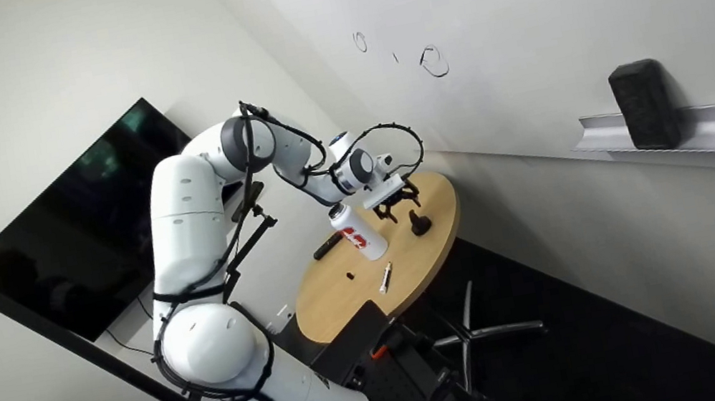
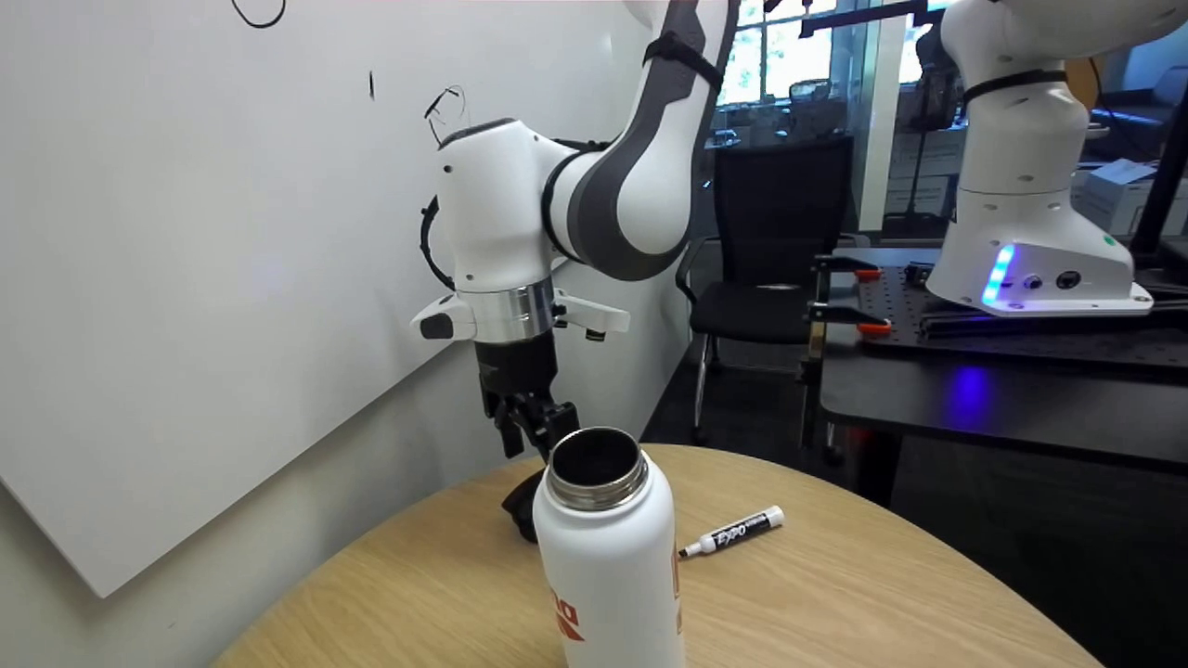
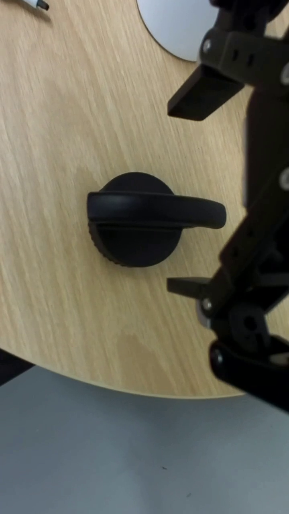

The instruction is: Place the black lid on top of the white bottle

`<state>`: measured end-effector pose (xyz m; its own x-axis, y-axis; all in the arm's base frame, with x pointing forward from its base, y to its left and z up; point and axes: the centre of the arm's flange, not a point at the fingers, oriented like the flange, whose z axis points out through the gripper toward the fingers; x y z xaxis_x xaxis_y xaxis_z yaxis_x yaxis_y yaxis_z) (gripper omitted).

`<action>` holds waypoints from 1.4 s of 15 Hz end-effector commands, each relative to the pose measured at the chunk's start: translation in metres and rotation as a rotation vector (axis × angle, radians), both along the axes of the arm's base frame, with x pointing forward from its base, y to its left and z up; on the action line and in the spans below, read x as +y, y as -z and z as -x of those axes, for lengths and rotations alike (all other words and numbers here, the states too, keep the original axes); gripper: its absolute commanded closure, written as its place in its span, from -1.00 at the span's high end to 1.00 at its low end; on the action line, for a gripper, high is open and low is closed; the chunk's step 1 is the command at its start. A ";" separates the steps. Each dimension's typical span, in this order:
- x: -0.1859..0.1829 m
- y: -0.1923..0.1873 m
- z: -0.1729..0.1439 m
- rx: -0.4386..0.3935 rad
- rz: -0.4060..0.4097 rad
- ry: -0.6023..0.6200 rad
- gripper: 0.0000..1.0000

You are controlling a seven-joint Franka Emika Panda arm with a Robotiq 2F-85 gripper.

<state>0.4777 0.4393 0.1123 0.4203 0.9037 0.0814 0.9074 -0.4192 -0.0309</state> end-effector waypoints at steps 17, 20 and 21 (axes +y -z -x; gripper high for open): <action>0.010 -0.048 0.003 -0.062 0.111 -0.001 -0.85; 0.006 -0.099 0.018 -0.139 0.118 -0.007 -0.85; 0.005 -0.115 0.023 -0.159 0.116 -0.014 -0.85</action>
